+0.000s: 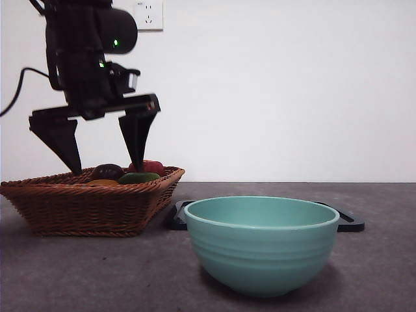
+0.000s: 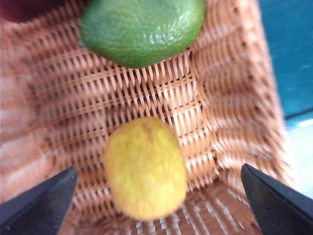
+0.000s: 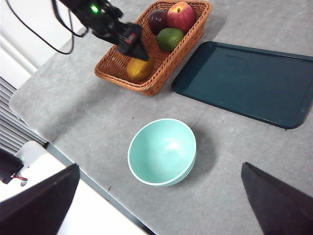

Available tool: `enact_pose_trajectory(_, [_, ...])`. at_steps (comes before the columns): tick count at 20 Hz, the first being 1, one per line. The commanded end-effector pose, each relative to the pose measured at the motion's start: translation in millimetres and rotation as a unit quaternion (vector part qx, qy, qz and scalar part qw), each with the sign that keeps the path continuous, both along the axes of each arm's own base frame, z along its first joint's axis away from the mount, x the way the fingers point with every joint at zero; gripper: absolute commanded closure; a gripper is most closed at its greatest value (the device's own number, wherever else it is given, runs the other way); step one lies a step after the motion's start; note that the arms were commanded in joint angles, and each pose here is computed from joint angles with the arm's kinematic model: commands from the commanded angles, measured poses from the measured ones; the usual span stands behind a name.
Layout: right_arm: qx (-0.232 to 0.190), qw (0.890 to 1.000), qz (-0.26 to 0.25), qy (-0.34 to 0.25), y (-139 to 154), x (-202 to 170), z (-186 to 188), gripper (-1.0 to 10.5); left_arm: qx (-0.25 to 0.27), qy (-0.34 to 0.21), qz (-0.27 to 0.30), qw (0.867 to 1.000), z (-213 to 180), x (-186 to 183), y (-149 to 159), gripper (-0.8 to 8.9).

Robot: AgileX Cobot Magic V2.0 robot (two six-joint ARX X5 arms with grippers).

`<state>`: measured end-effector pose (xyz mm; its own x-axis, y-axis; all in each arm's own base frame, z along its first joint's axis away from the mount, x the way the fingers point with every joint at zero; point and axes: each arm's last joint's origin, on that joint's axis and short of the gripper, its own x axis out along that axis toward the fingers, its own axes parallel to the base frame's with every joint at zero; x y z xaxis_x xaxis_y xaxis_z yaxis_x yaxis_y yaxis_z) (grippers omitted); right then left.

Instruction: Pick up the wifruite, put it on the bowl, pick up the plate, put it on desk

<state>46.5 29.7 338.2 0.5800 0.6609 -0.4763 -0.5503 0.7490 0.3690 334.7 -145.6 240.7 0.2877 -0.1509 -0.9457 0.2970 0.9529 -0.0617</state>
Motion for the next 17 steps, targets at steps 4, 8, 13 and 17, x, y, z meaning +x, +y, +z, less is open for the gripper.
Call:
enact_pose_trajectory(4, [0.007, 1.000, 0.003, -0.011, 0, -2, 6, 3.4, 0.016, 0.030, -0.005, 0.999, -29, 14, -7, 1.94])
enact_pose_trajectory(8, [0.007, 1.000, 0.003, -0.011, 0, -2, 6, 3.4, 0.019, 0.037, -0.004, 0.999, -38, 18, -8, 3.54])
enact_pose_trajectory(13, [0.007, 1.000, 0.003, -0.010, 0, -2, 6, 3.4, 0.023, 0.047, 0.002, 0.999, -45, 21, -5, 4.42])
enact_pose_trajectory(17, [0.007, 1.000, 0.003, -0.010, 0, -2, 6, 3.4, 0.023, 0.046, 0.003, 0.999, -44, 21, -4, 5.45])
